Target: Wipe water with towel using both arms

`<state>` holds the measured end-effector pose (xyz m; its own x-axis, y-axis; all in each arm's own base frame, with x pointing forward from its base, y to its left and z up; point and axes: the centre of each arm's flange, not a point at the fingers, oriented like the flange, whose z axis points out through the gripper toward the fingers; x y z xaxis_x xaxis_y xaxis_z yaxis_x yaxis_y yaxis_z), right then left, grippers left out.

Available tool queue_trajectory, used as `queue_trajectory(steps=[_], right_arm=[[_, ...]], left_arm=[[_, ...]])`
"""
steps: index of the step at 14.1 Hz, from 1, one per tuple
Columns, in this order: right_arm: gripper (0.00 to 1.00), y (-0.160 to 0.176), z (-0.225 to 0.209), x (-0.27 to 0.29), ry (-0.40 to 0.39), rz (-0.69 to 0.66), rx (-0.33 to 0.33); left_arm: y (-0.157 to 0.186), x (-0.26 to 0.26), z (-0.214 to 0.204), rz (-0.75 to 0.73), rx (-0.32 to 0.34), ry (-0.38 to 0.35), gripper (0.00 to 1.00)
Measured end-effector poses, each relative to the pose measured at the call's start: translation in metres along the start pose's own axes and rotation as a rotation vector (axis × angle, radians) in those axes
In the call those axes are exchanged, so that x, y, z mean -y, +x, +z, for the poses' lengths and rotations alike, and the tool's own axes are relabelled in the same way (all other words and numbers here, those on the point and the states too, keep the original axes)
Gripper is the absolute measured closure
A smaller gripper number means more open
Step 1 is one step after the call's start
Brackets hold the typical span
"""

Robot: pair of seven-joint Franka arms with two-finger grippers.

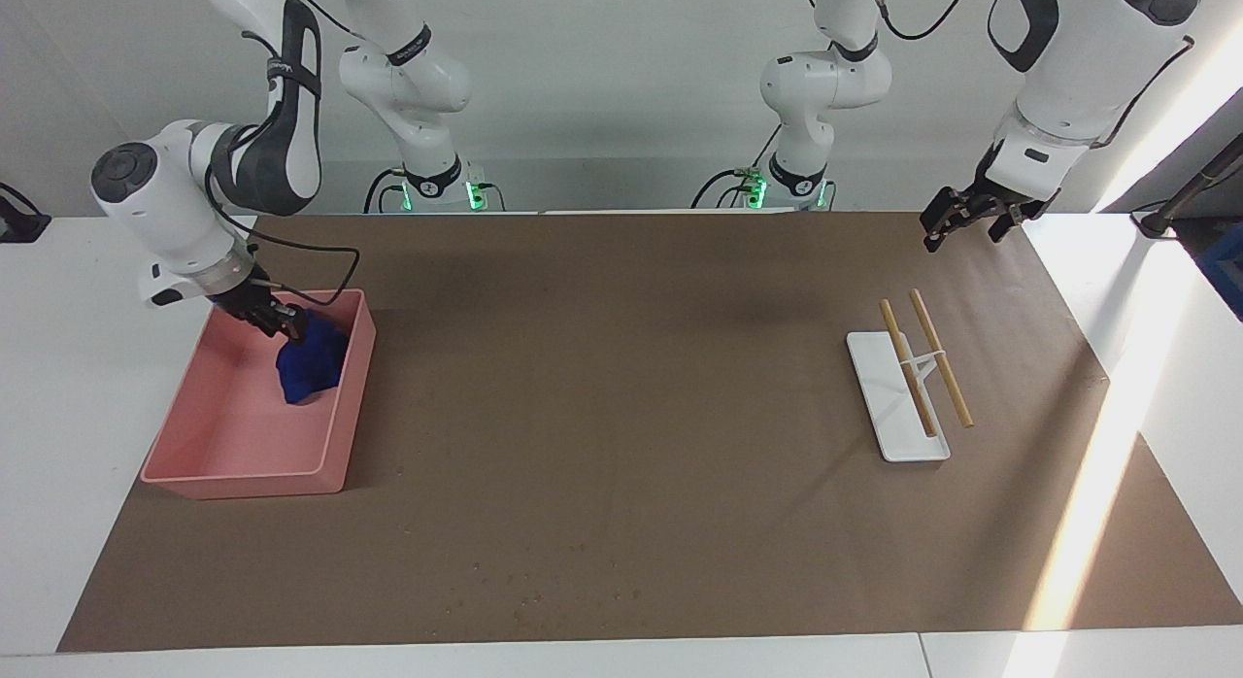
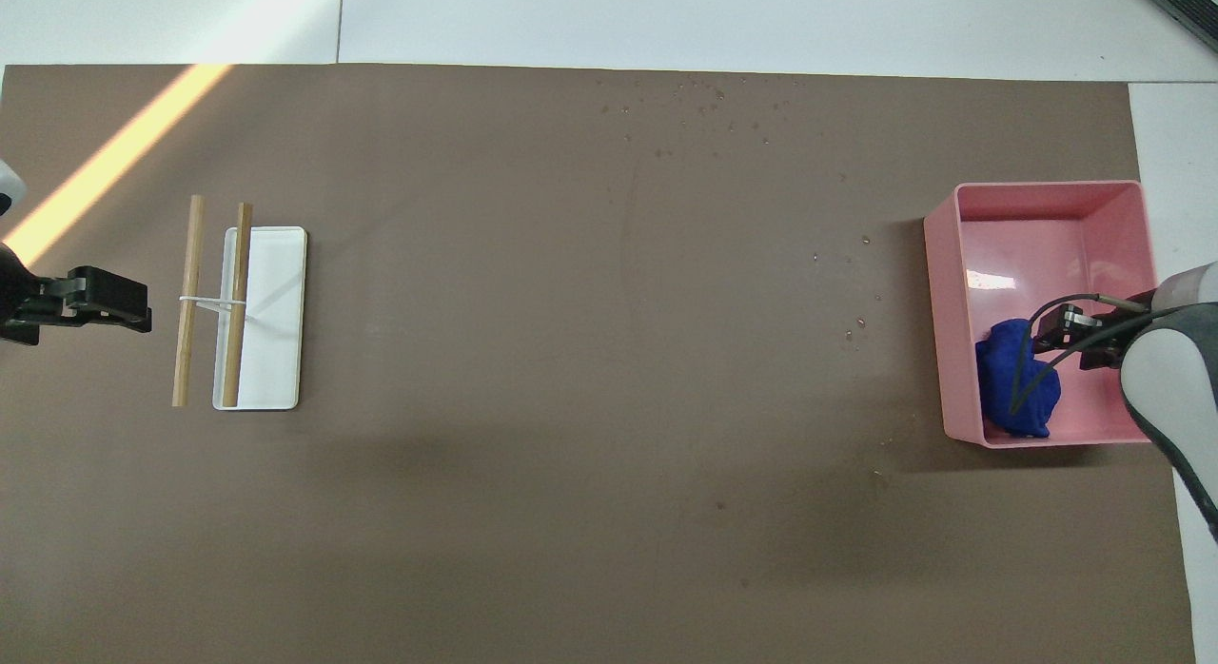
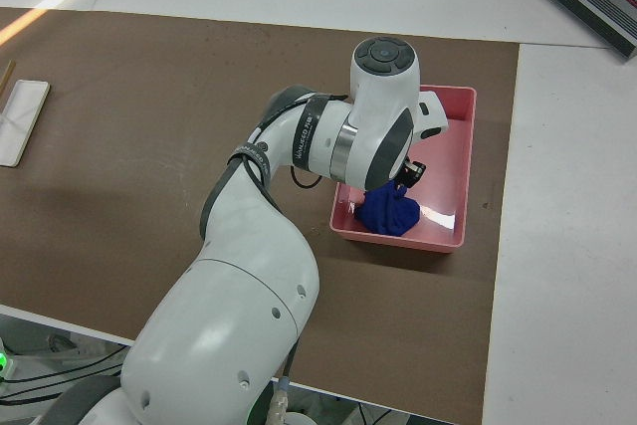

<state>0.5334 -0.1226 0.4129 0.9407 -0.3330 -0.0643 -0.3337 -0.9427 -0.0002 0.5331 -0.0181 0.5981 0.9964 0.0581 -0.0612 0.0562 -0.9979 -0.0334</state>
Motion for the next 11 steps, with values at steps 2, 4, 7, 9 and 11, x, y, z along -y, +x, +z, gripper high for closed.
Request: queue_trajectory(steps=[2, 4, 7, 9, 11], right_arm=[[0.13, -0.007, -0.021, 0.022, -0.002, -0.041, -0.002], [0.01, -0.015, -0.048, 0.049, -0.008, -0.092, 0.011], [0.01, -0.024, -0.08, 0.085, -0.013, -0.138, 0.01], [0.01, -0.031, -0.101, 0.109, -0.016, -0.122, 0.007], [0.01, -0.033, -0.131, 0.119, -0.014, -0.116, -0.019]], left_arm=[[0.0, -0.001, 0.0, 0.025, 0.0, 0.0, 0.0], [0.0, 0.0, 0.0, 0.048, 0.0, 0.0, 0.0], [0.001, -0.003, -0.001, 0.054, -0.008, -0.015, 0.0], [0.001, -0.003, -0.001, 0.052, -0.01, -0.028, 0.0], [0.001, -0.005, -0.001, 0.054, -0.01, -0.03, 0.0]])
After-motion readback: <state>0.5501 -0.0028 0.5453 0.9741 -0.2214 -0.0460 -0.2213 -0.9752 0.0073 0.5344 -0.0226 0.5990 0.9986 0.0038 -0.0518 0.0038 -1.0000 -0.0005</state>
